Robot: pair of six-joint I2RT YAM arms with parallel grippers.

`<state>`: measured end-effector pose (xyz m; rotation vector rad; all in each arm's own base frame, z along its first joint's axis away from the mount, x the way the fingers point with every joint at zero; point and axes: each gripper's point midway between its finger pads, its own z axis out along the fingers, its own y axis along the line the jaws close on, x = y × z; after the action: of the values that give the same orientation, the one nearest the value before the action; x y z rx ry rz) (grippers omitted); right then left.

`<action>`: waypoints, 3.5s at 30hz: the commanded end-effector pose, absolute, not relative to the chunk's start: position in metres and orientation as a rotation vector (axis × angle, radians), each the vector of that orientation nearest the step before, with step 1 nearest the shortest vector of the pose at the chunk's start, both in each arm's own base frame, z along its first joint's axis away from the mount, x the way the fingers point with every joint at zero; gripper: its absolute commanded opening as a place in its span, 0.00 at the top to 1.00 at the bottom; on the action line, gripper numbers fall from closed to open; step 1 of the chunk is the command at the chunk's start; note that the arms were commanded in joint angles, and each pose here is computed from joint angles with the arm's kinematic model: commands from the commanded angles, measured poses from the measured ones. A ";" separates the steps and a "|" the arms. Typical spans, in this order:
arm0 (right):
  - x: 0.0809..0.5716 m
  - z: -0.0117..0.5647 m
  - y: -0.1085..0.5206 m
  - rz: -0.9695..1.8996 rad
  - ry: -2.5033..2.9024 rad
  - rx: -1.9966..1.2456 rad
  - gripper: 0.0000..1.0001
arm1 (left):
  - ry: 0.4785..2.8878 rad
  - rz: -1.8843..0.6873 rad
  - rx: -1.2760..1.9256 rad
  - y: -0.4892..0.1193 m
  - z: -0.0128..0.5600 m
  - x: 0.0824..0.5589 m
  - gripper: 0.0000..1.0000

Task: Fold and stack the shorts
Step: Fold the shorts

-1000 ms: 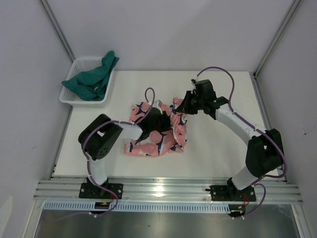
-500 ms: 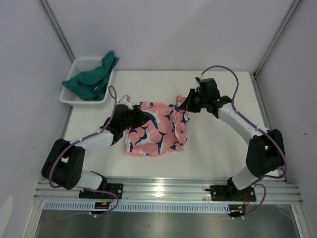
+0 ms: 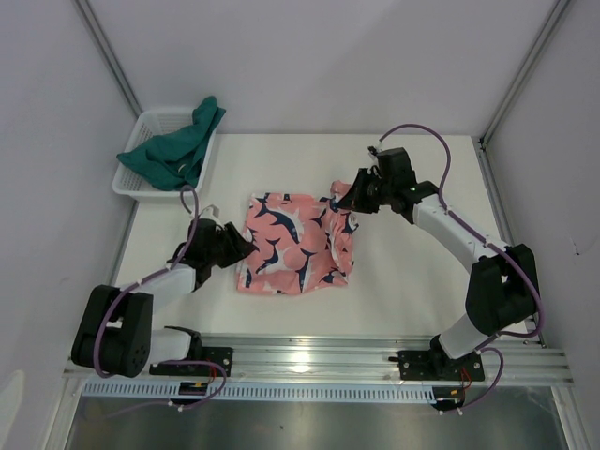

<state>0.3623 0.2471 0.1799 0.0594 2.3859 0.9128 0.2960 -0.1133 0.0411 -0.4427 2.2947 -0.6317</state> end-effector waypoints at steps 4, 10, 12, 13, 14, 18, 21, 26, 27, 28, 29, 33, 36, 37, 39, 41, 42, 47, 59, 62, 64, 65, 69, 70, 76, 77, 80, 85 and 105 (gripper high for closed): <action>0.366 0.191 0.253 0.938 2.339 0.007 1.00 | 2.309 -0.569 -0.432 -0.102 0.033 0.303 0.43; 0.366 0.189 0.252 0.927 2.347 0.007 1.00 | 2.288 -0.478 -0.441 -0.088 0.040 0.302 0.38; 0.366 0.187 0.253 0.934 2.351 0.003 1.00 | 2.297 -0.463 -0.441 -0.087 0.038 0.302 0.39; 0.366 0.187 0.254 0.936 2.350 0.003 1.00 | 2.296 -0.466 -0.439 -0.087 0.039 0.304 0.40; 0.367 0.187 0.255 0.942 2.346 0.003 1.00 | 2.321 -0.464 -0.443 -0.088 0.031 0.301 0.44; 0.366 0.196 0.263 0.979 2.329 -0.006 1.00 | 2.352 -0.489 -0.459 -0.092 0.017 0.296 0.63; 0.364 0.207 0.271 1.001 2.306 -0.014 1.00 | 2.321 -0.506 -0.464 -0.092 0.020 0.296 0.68; 0.367 0.221 0.288 1.003 2.280 -0.011 1.00 | 2.322 -0.513 -0.459 -0.095 0.019 0.293 0.74; 0.368 0.217 0.291 0.993 2.291 -0.010 1.00 | 2.326 -0.516 -0.457 -0.096 0.018 0.292 0.74; 0.365 0.215 0.296 0.986 2.304 -0.014 1.00 | 2.330 -0.514 -0.449 -0.098 0.017 0.290 0.75; 0.368 0.215 0.298 0.971 2.303 -0.007 1.00 | 2.327 -0.514 -0.448 -0.098 0.018 0.290 0.75; 0.372 0.202 0.311 0.964 2.326 0.012 1.00 | 2.320 -0.525 -0.442 -0.101 0.020 0.288 0.77; 0.373 0.195 0.323 0.947 2.342 0.009 1.00 | 2.323 -0.534 -0.439 -0.104 0.019 0.284 0.77; 0.371 0.189 0.329 0.946 2.355 -0.001 1.00 | 2.324 -0.533 -0.436 -0.104 0.019 0.284 0.77; 0.372 0.189 0.337 0.954 2.350 -0.011 1.00 | 2.324 -0.535 -0.429 -0.106 0.019 0.284 0.77; 0.369 0.185 0.347 0.967 2.359 -0.028 1.00 | 2.325 -0.537 -0.425 -0.106 0.019 0.284 0.77; 0.370 0.190 0.352 0.971 2.348 -0.036 1.00 | 2.326 -0.535 -0.426 -0.106 0.018 0.284 0.77; 0.364 0.195 0.374 0.996 2.344 -0.078 1.00 | 2.327 -0.536 -0.419 -0.106 0.019 0.284 0.77; 0.368 0.177 0.390 0.903 2.392 -0.105 1.00 | 2.341 -0.541 -0.424 -0.106 0.020 0.279 0.78; 0.375 0.155 0.382 0.836 2.426 -0.106 1.00 | 2.328 -0.538 -0.431 -0.104 0.028 0.272 0.77; 0.378 0.142 0.378 0.802 2.444 -0.118 1.00 | 2.297 -0.544 -0.432 -0.102 0.039 0.270 0.76; 0.378 0.139 0.376 0.786 2.453 -0.122 1.00 | 2.311 -0.538 -0.440 -0.101 0.039 0.266 0.75; 0.383 0.125 0.369 0.742 2.465 -0.150 1.00 | 2.306 -0.489 -0.473 -0.091 0.052 0.255 0.76; 0.383 0.117 0.370 0.746 2.480 -0.164 1.00 | 2.297 -0.484 -0.477 -0.090 0.056 0.255 0.76; 0.377 0.082 0.377 0.709 2.549 -0.248 1.00 | 2.259 -0.469 -0.477 -0.086 0.071 0.258 0.75; 0.375 0.074 0.377 0.699 2.565 -0.251 1.00 | 2.266 -0.472 -0.467 -0.087 0.070 0.259 0.75; 0.374 0.057 0.373 0.655 2.597 -0.253 1.00 | 2.272 -0.506 -0.443 -0.096 0.075 0.273 0.75; 0.377 0.035 0.351 0.539 2.643 -0.241 1.00 | 2.286 -0.516 -0.427 -0.102 0.073 0.289 0.74; 0.384 0.074 0.263 0.487 2.600 -0.127 1.00 | 2.351 -0.668 -0.310 -0.190 0.036 0.340 0.71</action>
<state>0.3796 0.2677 0.0441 -0.1232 2.6633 0.4775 0.3283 -0.1816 0.0209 -0.3147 2.4088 -0.6422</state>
